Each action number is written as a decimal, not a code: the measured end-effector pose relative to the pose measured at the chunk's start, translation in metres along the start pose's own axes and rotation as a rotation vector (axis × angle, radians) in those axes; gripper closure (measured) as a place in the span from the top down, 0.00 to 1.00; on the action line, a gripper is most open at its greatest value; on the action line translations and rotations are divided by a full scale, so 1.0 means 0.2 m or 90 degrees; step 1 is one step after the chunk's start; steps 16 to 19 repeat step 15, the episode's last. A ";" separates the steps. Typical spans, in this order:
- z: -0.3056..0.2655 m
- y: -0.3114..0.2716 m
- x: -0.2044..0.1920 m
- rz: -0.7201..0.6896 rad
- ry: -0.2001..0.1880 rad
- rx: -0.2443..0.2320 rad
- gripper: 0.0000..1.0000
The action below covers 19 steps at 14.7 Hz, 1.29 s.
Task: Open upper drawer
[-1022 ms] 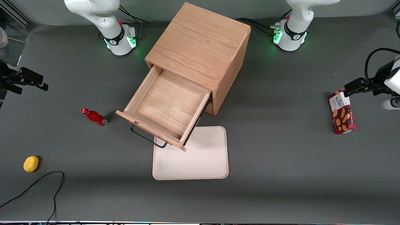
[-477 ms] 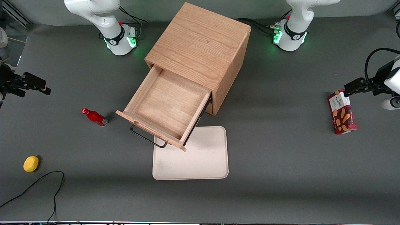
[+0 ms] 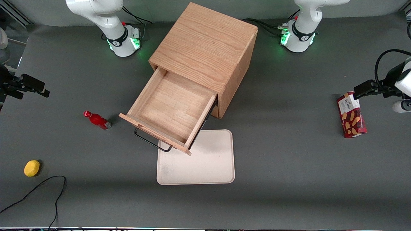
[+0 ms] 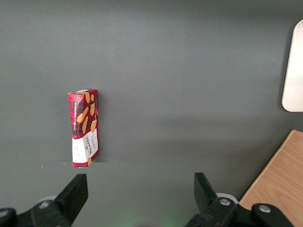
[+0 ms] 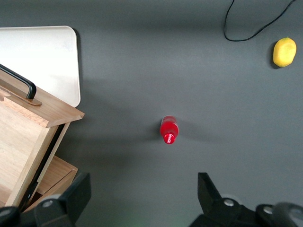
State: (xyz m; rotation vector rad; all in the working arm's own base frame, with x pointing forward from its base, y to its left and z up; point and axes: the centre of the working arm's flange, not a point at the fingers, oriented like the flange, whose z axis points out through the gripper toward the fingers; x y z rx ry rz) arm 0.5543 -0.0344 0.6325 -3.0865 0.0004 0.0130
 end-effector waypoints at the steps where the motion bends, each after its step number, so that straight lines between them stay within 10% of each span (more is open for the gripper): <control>1: 0.00 0.00 0.00 -0.001 0.000 0.000 1.00; 19: 0.00 -0.01 0.00 -0.006 -0.004 -0.036 1.00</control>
